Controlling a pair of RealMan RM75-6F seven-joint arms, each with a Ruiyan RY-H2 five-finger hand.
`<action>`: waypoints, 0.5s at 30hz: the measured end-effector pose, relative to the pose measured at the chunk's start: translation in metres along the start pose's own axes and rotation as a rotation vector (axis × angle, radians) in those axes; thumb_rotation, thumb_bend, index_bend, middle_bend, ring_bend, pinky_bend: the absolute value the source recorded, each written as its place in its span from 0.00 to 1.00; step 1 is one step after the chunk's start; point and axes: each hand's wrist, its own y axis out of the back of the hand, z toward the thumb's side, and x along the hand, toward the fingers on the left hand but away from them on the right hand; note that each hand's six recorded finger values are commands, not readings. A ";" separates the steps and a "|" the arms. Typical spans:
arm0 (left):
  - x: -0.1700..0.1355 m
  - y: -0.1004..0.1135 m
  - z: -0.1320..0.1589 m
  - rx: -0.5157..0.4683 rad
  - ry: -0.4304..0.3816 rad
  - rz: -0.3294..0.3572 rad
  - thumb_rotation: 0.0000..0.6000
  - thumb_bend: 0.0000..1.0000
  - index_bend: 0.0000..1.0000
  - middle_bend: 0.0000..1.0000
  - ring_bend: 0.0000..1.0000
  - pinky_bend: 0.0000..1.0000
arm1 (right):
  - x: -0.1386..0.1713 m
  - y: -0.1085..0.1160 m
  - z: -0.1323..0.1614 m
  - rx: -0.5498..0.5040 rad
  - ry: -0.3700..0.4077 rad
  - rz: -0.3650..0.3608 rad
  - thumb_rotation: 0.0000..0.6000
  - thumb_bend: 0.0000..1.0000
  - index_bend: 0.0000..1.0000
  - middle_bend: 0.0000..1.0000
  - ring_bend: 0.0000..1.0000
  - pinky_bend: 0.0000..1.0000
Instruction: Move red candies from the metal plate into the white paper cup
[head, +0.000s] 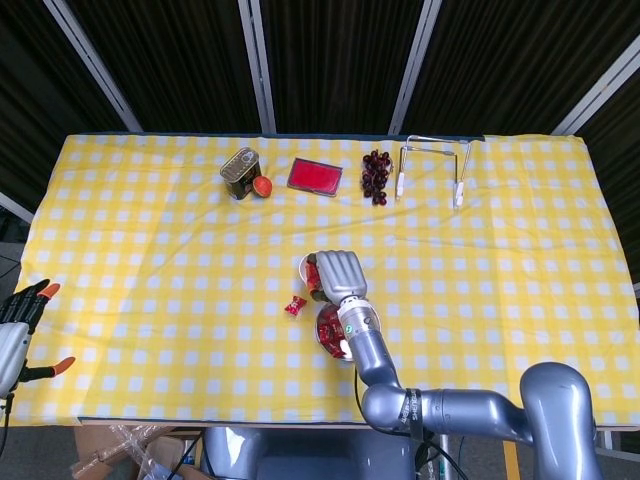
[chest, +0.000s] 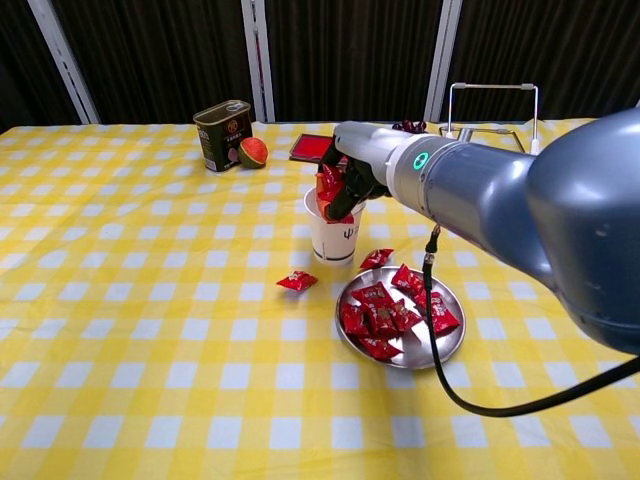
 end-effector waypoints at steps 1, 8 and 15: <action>0.000 0.000 0.000 -0.001 0.002 -0.001 1.00 0.02 0.00 0.00 0.00 0.00 | 0.000 0.000 0.001 0.000 0.002 -0.002 1.00 0.60 0.63 0.87 0.93 1.00; 0.000 0.000 0.000 -0.001 0.001 -0.002 1.00 0.02 0.00 0.00 0.00 0.00 | -0.003 0.006 0.001 -0.001 -0.001 -0.018 1.00 0.60 0.56 0.86 0.93 1.00; 0.000 0.000 0.000 0.001 0.004 -0.004 1.00 0.02 0.00 0.00 0.00 0.00 | -0.006 0.007 -0.004 0.002 -0.009 -0.022 1.00 0.60 0.55 0.86 0.93 1.00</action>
